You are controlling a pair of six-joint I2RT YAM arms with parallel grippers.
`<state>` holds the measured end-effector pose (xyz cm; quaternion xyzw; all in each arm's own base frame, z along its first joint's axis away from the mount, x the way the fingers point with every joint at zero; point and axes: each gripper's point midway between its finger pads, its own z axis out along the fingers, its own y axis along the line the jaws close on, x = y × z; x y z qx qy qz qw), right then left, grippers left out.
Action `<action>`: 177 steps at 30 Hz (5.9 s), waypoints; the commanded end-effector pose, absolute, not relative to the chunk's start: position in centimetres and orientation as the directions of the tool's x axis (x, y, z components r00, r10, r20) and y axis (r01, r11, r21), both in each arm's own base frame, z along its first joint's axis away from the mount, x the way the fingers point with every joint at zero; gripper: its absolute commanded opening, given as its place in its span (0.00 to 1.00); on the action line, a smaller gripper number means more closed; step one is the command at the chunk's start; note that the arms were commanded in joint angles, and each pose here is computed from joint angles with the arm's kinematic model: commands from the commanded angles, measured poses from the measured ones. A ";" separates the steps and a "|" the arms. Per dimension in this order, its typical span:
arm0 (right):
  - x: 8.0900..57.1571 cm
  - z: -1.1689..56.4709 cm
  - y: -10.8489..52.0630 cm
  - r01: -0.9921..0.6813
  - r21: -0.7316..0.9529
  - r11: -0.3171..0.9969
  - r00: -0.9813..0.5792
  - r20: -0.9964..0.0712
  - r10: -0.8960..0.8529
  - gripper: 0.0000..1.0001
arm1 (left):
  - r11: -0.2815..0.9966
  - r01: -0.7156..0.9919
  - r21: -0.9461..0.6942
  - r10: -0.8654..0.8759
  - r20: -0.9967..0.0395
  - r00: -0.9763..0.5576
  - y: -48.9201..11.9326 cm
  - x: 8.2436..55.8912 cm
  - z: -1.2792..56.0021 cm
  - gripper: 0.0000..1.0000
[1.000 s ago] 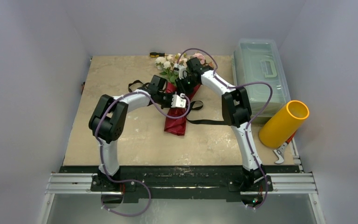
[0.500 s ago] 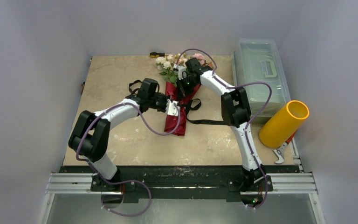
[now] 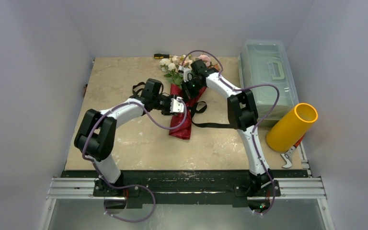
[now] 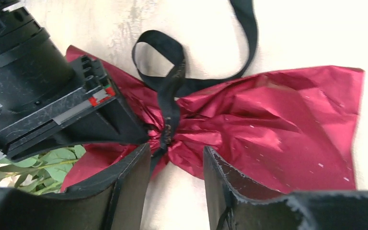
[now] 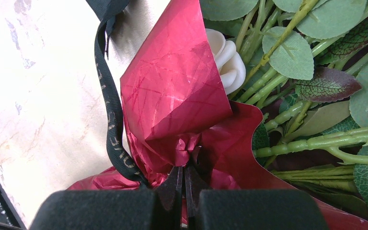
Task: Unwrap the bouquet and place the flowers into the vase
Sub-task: Untie the ribbon from the wrapping paper.
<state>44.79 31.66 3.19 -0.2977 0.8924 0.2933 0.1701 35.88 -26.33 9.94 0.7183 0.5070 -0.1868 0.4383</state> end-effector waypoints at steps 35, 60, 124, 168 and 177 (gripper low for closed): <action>43.8 -4.1 27.9 -0.582 0.297 0.757 -0.806 -0.334 -0.489 0.00 | -0.488 0.840 0.237 0.589 -0.620 0.518 -20.2 30.5 3.6 0.00; 44.2 -2.1 28.6 -0.579 0.307 0.756 -0.804 -0.367 -0.467 0.00 | -0.238 0.878 0.416 0.521 -0.708 0.477 -22.7 37.7 14.2 0.26; 43.5 -5.2 26.7 -0.628 0.243 0.739 -0.770 -0.330 -0.546 0.00 | 0.543 0.791 0.283 0.665 -0.720 -0.198 -6.8 41.3 15.4 0.00; 43.0 -2.3 29.3 -0.604 0.385 0.698 -0.795 -0.354 -0.493 0.00 | -0.217 0.897 0.385 0.697 -0.582 0.418 -26.7 41.4 7.2 0.16; 43.0 -2.6 29.3 -0.600 0.386 0.701 -0.798 -0.350 -0.491 0.00 | -0.244 0.900 0.361 0.679 -0.599 0.424 -27.1 40.4 6.9 0.23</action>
